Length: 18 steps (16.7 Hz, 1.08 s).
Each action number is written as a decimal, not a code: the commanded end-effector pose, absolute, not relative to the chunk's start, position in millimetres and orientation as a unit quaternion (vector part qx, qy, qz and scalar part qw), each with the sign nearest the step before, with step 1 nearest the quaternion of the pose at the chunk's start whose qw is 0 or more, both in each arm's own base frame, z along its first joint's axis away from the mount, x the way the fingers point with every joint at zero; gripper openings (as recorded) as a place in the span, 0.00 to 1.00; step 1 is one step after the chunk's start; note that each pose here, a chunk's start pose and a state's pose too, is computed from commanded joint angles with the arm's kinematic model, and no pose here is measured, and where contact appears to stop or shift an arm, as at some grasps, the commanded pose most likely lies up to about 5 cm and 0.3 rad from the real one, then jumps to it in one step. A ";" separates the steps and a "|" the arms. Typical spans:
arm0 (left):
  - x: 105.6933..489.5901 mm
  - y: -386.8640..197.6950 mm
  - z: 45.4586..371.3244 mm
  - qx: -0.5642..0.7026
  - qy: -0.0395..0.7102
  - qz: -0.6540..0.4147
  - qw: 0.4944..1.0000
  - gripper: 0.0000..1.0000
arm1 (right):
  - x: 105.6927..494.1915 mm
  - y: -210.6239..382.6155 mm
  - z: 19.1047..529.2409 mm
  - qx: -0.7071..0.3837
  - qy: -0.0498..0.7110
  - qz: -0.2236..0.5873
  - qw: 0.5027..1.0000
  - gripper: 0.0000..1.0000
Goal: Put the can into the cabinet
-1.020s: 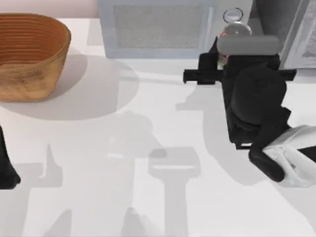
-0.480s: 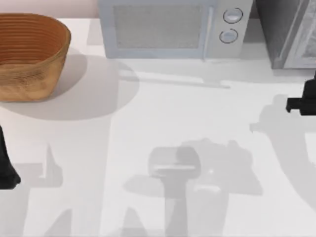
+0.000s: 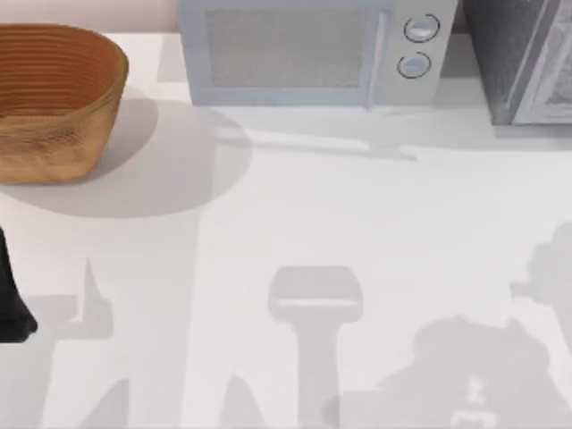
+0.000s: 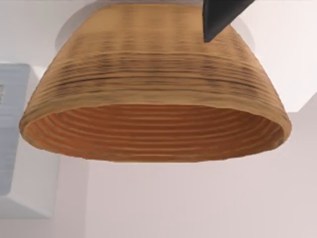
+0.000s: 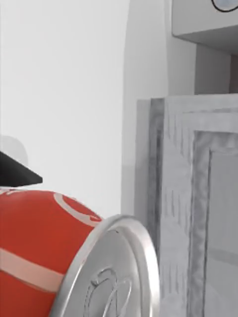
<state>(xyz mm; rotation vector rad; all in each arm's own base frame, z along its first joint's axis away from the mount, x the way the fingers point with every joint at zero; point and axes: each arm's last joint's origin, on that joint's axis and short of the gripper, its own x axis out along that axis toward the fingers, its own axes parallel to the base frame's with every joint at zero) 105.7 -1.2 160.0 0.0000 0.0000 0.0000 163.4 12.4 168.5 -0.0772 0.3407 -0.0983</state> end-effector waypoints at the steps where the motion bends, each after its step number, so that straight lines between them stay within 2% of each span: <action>1: 105.7 -1.2 160.0 0.000 0.000 0.000 1.000 1.00 | 156.9 8.9 164.9 -0.034 0.170 -0.050 0.984 0.00; 4: 105.7 -1.2 160.0 0.000 0.000 0.000 1.000 1.00 | 141.5 1.7 159.1 -0.017 0.156 -0.051 0.986 0.00; 12: 105.7 -1.2 160.0 0.000 0.000 0.000 1.000 1.00 | 108.3 -1.4 163.4 0.003 0.013 -0.009 1.000 0.00; 18: 105.7 -1.2 160.0 0.000 0.000 0.000 1.000 1.00 | 105.7 -1.2 160.0 0.000 0.000 0.000 1.000 0.00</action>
